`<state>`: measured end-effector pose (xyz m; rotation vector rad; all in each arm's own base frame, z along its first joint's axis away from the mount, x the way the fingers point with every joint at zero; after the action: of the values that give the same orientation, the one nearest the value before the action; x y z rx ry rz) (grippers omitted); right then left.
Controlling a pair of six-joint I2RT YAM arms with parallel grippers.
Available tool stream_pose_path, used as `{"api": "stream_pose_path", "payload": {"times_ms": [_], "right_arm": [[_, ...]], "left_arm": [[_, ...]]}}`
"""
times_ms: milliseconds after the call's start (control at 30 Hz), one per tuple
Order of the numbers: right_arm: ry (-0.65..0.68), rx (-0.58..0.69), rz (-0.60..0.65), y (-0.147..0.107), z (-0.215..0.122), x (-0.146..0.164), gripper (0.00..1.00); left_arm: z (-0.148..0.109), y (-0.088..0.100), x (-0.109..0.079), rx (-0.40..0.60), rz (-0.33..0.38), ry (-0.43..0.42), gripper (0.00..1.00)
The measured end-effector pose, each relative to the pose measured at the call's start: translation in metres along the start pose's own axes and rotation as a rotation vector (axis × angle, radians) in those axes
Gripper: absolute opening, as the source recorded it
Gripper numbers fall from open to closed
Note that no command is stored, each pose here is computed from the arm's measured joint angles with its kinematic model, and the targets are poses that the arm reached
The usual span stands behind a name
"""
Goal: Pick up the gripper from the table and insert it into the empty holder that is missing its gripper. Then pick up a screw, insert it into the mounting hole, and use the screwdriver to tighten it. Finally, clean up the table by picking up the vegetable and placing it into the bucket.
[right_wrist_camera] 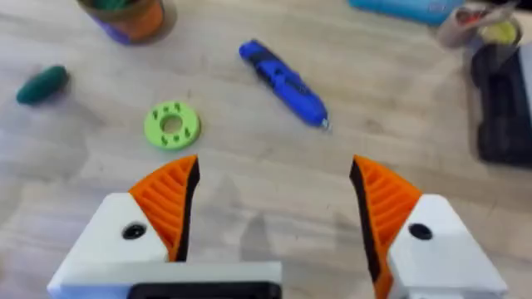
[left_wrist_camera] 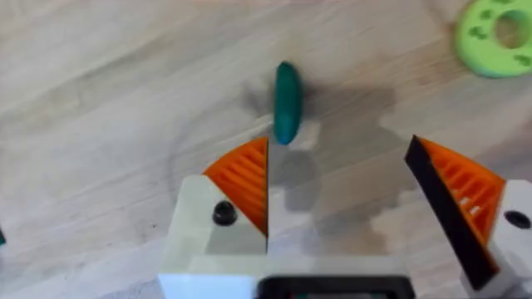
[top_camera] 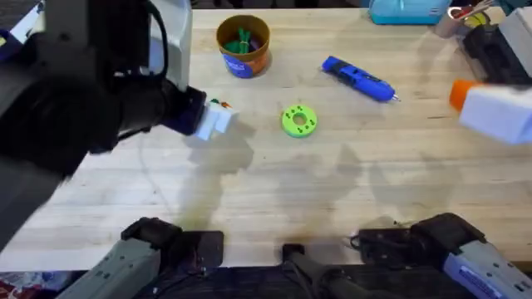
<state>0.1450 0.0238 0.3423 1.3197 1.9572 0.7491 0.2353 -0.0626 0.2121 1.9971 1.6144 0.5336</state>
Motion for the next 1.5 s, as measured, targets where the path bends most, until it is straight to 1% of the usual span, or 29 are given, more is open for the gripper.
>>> {"api": "stream_pose_path", "payload": {"times_ms": [67,167,233,333,467,600,1500], "right_arm": [[0.009,0.032,0.016,-0.014,0.001,0.003,0.995],[0.017,0.062,0.031,-0.027,0.003,0.006,0.996],[0.020,0.069,0.035,-0.031,0.003,0.007,0.996],[0.021,0.066,0.042,-0.032,0.002,0.007,0.996],[0.023,0.066,0.047,-0.032,0.002,0.008,0.995],[0.024,0.067,0.050,-0.032,0.002,0.008,0.995],[0.024,0.067,0.050,-0.032,0.002,0.008,0.995]], "left_arm": [[0.015,0.000,0.013,0.045,-0.038,0.021,0.985],[0.036,0.000,0.031,0.097,-0.103,0.033,0.985],[0.049,-0.002,0.041,0.132,-0.145,0.029,0.985],[0.064,-0.009,0.049,0.188,-0.183,0.022,0.986],[0.076,-0.016,0.049,0.240,-0.194,0.002,0.986],[0.081,-0.019,0.048,0.262,-0.197,-0.006,0.986],[0.082,-0.019,0.048,0.263,-0.198,-0.007,0.986]]}}
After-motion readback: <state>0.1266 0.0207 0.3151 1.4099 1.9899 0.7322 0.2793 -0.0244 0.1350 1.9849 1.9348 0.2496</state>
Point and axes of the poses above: each hand's point on the last joint's axis, 136 mm out from that joint toward the fingers, its own z axis out along the fingers, its own x axis along the line the jaws close on, y = z × x, the point moved 3 cm from there along -z, back along the fingers, and after that the axes turned 12 degrees about -z, right-handed, at the moved point
